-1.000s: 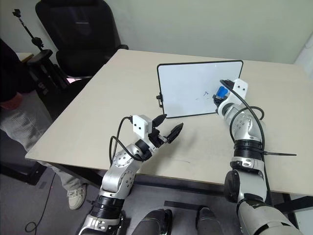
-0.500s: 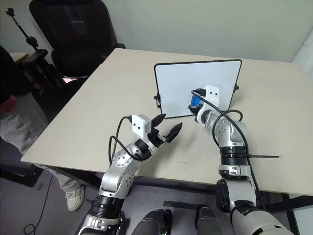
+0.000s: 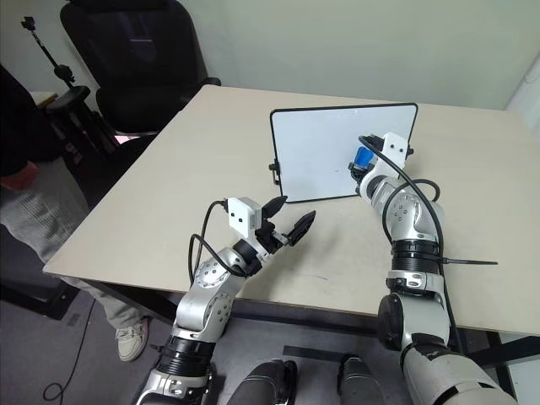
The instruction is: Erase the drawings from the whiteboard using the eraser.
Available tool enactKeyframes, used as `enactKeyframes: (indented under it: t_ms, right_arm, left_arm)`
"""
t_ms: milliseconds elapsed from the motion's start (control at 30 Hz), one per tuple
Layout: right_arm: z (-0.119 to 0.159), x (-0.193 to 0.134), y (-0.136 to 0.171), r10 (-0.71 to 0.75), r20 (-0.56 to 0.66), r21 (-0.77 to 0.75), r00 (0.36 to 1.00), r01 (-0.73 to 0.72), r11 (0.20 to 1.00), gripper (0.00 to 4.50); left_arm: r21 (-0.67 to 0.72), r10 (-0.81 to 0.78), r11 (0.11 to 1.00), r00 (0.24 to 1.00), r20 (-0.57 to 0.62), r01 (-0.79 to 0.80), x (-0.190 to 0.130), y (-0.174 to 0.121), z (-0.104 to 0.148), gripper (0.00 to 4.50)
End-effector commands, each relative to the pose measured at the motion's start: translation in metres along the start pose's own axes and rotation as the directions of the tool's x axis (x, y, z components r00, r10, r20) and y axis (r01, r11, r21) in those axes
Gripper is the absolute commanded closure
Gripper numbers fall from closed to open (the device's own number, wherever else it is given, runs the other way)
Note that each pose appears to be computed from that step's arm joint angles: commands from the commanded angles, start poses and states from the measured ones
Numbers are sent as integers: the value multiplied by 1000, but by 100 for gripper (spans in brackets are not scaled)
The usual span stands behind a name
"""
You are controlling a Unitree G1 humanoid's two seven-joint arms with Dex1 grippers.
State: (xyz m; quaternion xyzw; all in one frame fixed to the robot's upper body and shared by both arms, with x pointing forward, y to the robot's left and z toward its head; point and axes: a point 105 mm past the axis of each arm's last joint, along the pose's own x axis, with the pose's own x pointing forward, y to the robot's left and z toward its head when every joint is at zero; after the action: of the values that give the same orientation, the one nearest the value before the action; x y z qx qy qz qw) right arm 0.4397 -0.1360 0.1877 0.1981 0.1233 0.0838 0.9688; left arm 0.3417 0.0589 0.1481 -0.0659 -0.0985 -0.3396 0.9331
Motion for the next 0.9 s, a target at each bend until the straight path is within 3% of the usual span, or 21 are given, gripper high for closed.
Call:
enactKeyframes:
  t_ms: [33, 333, 700, 900]
  right_arm:
    - [6, -1, 15, 29, 22, -34, 999, -28, 999, 408]
    - [-21, 0, 39, 91, -66, -83, 994, -96, 992, 408]
    - [14, 2, -17, -108, 32, 31, 994, 107, 994, 408]
    - [17, 2, -21, -121, 35, 31, 992, 120, 992, 408]
  left_arm:
    - [21, -7, 1000, 999, 46, 6, 2, -1, 12, 0]
    - [26, 2, 1000, 999, 47, -4, 1, 0, 13, 0]
    - [29, 2, 1000, 999, 44, -4, 0, 1, 12, 0]
    - [27, -5, 1000, 999, 42, 4, 1, 0, 11, 0]
